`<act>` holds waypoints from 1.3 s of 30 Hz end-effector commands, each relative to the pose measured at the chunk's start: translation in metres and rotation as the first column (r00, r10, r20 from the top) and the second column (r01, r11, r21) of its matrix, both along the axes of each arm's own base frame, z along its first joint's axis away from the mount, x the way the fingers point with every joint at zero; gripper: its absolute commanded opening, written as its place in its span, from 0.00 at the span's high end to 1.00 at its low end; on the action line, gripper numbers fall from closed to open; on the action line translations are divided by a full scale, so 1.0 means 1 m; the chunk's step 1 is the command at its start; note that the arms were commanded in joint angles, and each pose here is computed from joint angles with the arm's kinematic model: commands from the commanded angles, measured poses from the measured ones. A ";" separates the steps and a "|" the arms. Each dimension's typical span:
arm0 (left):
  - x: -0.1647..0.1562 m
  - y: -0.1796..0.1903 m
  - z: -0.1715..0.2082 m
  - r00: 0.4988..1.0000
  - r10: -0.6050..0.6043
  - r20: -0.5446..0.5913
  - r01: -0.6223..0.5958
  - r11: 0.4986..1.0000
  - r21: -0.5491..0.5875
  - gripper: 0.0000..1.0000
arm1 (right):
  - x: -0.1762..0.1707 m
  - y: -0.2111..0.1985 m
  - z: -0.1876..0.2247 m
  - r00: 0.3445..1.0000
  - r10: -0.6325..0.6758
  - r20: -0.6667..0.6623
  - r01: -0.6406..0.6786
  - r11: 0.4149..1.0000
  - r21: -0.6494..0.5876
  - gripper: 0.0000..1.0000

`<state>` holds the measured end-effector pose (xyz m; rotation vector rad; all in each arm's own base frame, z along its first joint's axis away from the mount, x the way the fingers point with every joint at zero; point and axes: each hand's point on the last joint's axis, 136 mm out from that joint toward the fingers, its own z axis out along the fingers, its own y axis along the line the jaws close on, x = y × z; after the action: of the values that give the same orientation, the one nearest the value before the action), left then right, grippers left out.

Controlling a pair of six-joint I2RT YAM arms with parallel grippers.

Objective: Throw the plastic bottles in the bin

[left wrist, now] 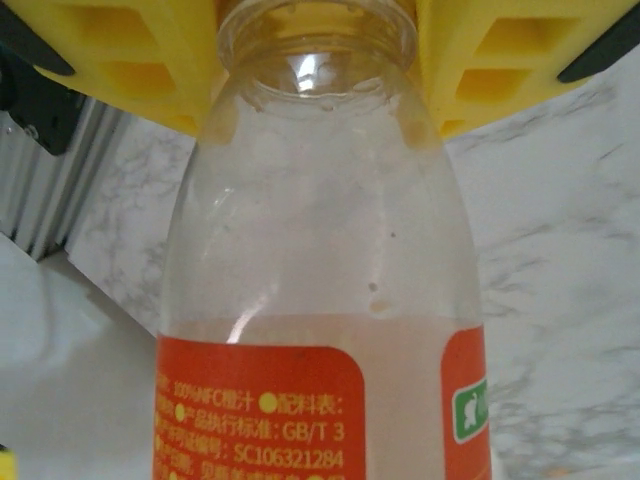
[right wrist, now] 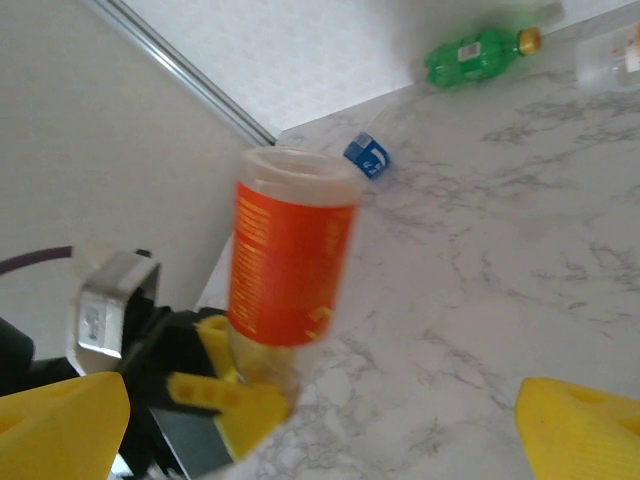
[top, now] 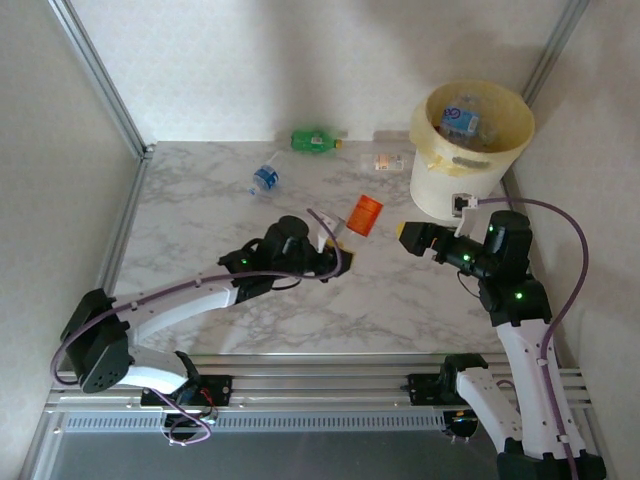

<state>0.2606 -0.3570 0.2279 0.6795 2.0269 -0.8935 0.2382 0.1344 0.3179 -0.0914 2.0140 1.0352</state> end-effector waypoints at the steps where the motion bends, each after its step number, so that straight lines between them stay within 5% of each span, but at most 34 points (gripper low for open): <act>1: -0.007 -0.027 0.047 0.990 -0.069 0.121 0.081 0.992 -0.098 0.79 | -0.001 0.009 -0.003 0.999 0.043 -0.014 -0.042 0.998 0.038 0.01; 18: -0.043 -0.074 0.048 0.958 -0.241 0.157 0.262 0.956 -0.131 0.79 | 0.011 0.022 -0.020 0.995 0.069 -0.070 -0.063 0.995 0.082 0.05; 23: -0.047 -0.078 0.048 0.953 -0.255 0.163 0.277 0.952 -0.131 0.79 | 0.013 0.022 -0.023 0.994 0.065 -0.087 -0.057 0.995 0.083 0.20; 27: -0.050 -0.079 0.045 0.948 -0.274 0.160 0.295 0.947 -0.128 0.76 | 0.013 0.020 -0.020 0.994 0.050 -0.096 -0.043 0.996 0.078 0.42; 29: -0.050 -0.078 0.044 0.949 -0.270 0.163 0.291 0.948 -0.127 0.65 | 0.012 0.018 -0.018 0.994 0.039 -0.100 -0.032 0.997 0.073 0.51; 31: -0.047 -0.074 0.045 0.955 -0.241 0.172 0.264 0.956 -0.126 0.29 | 0.013 0.014 -0.018 0.995 0.013 -0.102 -0.007 0.998 0.055 0.53; 33: -0.041 -0.064 0.048 0.965 -0.184 0.186 0.210 0.969 -0.132 0.05 | 0.015 0.006 -0.019 0.994 -0.037 -0.102 0.038 0.999 0.009 0.53; 39: -0.009 -0.013 0.056 0.980 0.046 0.193 -0.014 0.986 -0.165 0.00 | 0.024 -0.032 -0.021 0.971 -0.232 -0.049 0.219 0.958 -0.187 0.61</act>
<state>0.2312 -0.3987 0.2601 0.7835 1.8106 -0.9791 0.2592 0.1274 0.2895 0.0510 2.1320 0.9290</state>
